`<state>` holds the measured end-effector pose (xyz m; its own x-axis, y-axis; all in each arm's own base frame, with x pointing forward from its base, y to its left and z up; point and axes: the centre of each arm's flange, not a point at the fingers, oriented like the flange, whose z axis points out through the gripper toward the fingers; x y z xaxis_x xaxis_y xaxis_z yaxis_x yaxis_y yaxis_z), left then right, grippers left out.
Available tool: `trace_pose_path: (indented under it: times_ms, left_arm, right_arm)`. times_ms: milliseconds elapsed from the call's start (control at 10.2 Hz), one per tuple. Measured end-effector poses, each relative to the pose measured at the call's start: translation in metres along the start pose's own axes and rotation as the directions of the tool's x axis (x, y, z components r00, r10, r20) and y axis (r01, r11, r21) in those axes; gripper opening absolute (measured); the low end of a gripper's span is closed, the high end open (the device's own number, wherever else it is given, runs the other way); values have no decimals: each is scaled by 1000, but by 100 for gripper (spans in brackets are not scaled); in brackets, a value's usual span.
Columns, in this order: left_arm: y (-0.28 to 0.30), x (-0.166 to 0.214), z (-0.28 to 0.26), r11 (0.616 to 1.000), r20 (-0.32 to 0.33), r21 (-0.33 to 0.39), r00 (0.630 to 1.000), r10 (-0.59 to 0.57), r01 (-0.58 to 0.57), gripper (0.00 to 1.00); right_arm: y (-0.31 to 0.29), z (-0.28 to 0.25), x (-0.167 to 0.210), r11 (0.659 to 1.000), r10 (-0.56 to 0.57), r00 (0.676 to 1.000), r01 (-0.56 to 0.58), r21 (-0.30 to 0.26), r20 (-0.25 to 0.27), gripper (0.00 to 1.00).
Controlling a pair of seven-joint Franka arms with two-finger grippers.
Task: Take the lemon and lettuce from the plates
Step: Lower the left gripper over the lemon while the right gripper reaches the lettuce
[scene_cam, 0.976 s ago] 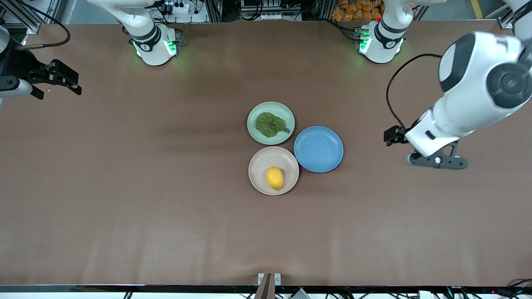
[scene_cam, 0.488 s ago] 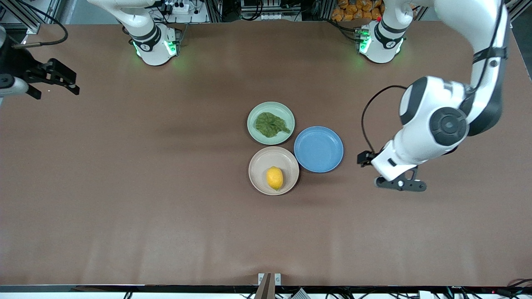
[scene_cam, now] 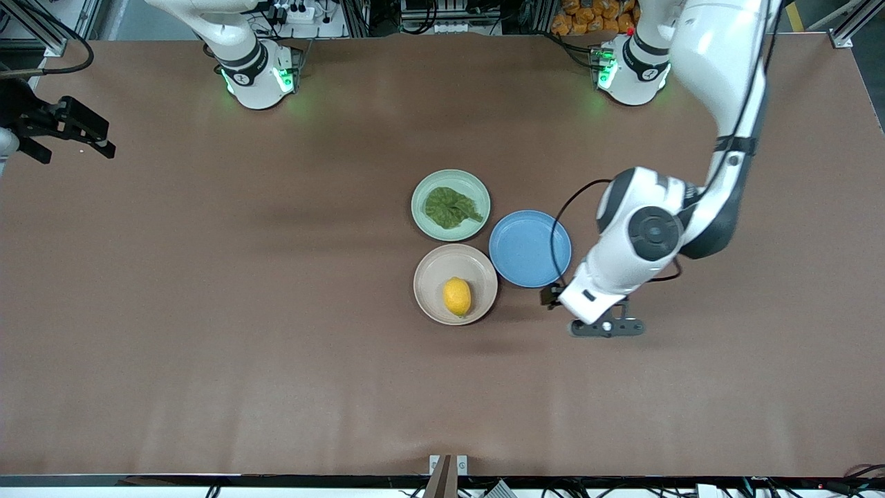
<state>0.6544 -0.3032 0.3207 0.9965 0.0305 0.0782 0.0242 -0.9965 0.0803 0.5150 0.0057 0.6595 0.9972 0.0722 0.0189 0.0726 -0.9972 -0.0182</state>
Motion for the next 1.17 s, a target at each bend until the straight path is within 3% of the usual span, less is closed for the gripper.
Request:
trace_pose_path:
  times_ms: [195,488,683,976,1171]
  left_arm:
    - [29,-8,20,998,-22,-22,998,-54,54,100]
    - [59,-18,35,989,-62,-68,989,-136,132,100]
    - [81,-26,40,978,-86,-108,978,-190,180,100]
    - [112,-47,60,970,-89,-136,973,-215,202,100]
    - [129,-63,76,975,-74,-128,979,-192,181,100]
  right_arm:
    - [-24,3,2,999,-43,999,43,14,4,100]
    - [-129,36,11,999,-17,1000,16,36,23,100]
    - [-217,81,16,1000,5,999,-6,18,47,100]
    - [-355,179,2,997,52,998,-49,-64,45,100]
    - [-405,240,-5,992,117,993,-115,-55,29,100]
